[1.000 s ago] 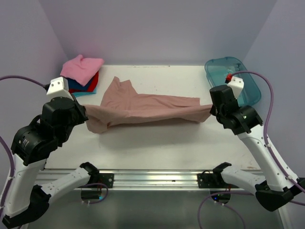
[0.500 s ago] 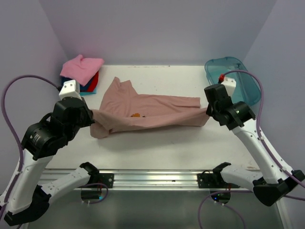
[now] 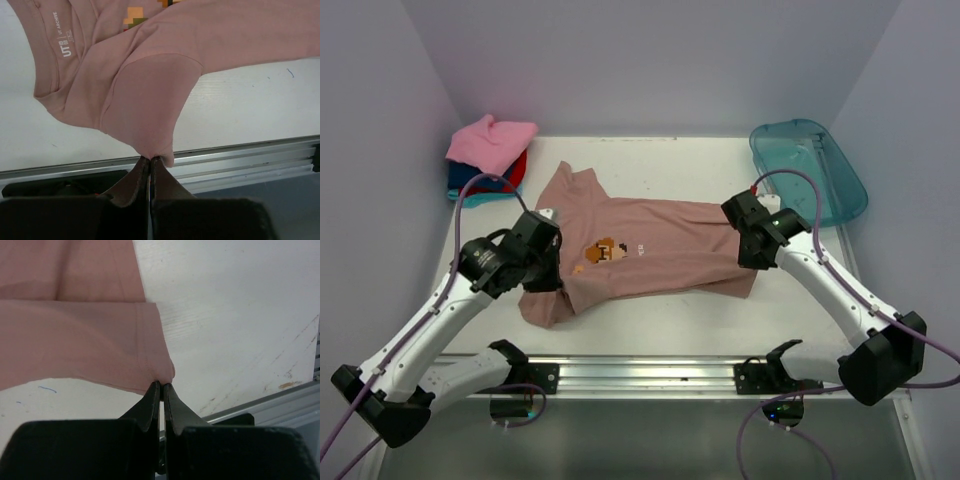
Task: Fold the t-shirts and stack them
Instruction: Flatten out the tshirt
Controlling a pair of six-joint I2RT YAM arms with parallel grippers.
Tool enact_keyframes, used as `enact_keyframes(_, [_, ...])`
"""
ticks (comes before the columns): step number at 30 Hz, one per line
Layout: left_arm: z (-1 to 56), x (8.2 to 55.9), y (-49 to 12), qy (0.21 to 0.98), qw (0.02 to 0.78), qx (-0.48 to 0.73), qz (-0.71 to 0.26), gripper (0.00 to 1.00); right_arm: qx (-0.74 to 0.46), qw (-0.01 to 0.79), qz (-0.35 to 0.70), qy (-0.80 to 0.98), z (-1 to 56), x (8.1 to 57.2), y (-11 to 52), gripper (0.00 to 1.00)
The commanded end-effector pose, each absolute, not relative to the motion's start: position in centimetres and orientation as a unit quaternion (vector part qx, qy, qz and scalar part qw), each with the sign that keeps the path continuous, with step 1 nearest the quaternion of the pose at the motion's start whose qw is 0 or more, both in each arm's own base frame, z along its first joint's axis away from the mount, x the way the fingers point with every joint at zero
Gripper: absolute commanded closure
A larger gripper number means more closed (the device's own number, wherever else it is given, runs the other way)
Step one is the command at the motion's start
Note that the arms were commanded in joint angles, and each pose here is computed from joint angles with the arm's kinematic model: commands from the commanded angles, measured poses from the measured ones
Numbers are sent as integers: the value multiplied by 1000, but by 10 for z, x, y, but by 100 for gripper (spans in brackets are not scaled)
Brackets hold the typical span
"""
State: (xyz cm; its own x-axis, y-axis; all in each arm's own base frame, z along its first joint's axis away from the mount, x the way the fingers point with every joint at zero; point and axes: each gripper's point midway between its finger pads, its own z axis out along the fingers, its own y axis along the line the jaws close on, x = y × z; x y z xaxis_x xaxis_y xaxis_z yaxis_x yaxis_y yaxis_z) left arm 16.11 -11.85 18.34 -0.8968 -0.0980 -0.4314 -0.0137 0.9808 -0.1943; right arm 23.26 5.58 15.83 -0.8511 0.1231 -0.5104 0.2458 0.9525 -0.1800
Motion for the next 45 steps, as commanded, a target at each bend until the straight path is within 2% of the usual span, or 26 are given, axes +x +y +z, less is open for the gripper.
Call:
enact_keyframes(1, [190,155,-120,965,232,-39,-115,100,102,252,-118,955,156,223,51,100])
enact_keyframes(6, [227,202,-101,939,332,-69,-48,100,103,291,-121,943,175,259,58,100])
enact_keyframes(10, [308,237,-93,885,455,-84,-49,100,105,438,-75,890,270,314,72,100])
enact_keyframes(11, [336,249,-94,857,508,-66,-61,100,103,466,-61,877,289,319,74,100])
enact_keyframes(14, [408,245,-97,786,607,-22,-117,100,65,571,1,818,367,324,82,100])
enact_keyframes(18, [503,205,-84,685,706,27,-177,100,11,656,75,751,452,292,87,100])
enact_keyframes(19, [522,192,-81,662,723,38,-194,100,-11,692,108,714,485,264,84,100])
enact_keyframes(21, [579,136,-75,580,766,83,-265,100,-82,719,190,664,518,219,100,100])
enact_keyframes(22, [597,113,-71,549,778,98,-288,100,-93,741,213,630,541,193,96,100])
enact_keyframes(23, [627,69,-63,494,793,128,-332,100,-99,768,232,589,563,153,81,100])
enact_keyframes(26, [663,-8,-34,395,831,146,-365,100,-112,807,267,514,602,79,57,100])
enact_keyframes(29, [672,-27,-41,369,840,162,-363,100,-117,820,285,483,626,45,46,100])
enact_keyframes(32, [679,-3,-54,385,835,164,-358,100,-84,825,273,488,642,64,43,100])
enact_keyframes(34, [684,40,-67,421,823,150,-350,100,-46,817,253,515,645,103,46,100])
enact_keyframes(35, [685,77,-70,454,822,121,-322,100,-28,812,240,530,644,123,47,100])
enact_keyframes(37, [683,113,-76,484,818,105,-294,100,3,786,209,582,633,181,61,100])
enact_keyframes(38, [680,137,-70,502,824,82,-250,100,23,777,185,601,626,203,61,100])
enact_keyframes(39, [668,175,-94,534,808,92,-230,100,36,772,173,611,624,219,62,100])
enact_keyframes(40, [662,197,-103,548,805,96,-206,100,34,742,145,654,599,269,83,100])
enact_keyframes(41, [644,243,-118,583,793,99,-148,100,42,731,123,670,588,291,87,100])
enact_keyframes(42, [634,264,-127,598,785,100,-126,100,42,723,111,680,582,312,94,100])
enact_keyframes(44, [620,303,-145,614,777,107,-92,100,32,672,87,734,531,388,120,100])
enact_keyframes(45, [593,348,-166,642,753,120,-84,100,29,675,110,729,537,402,127,100])
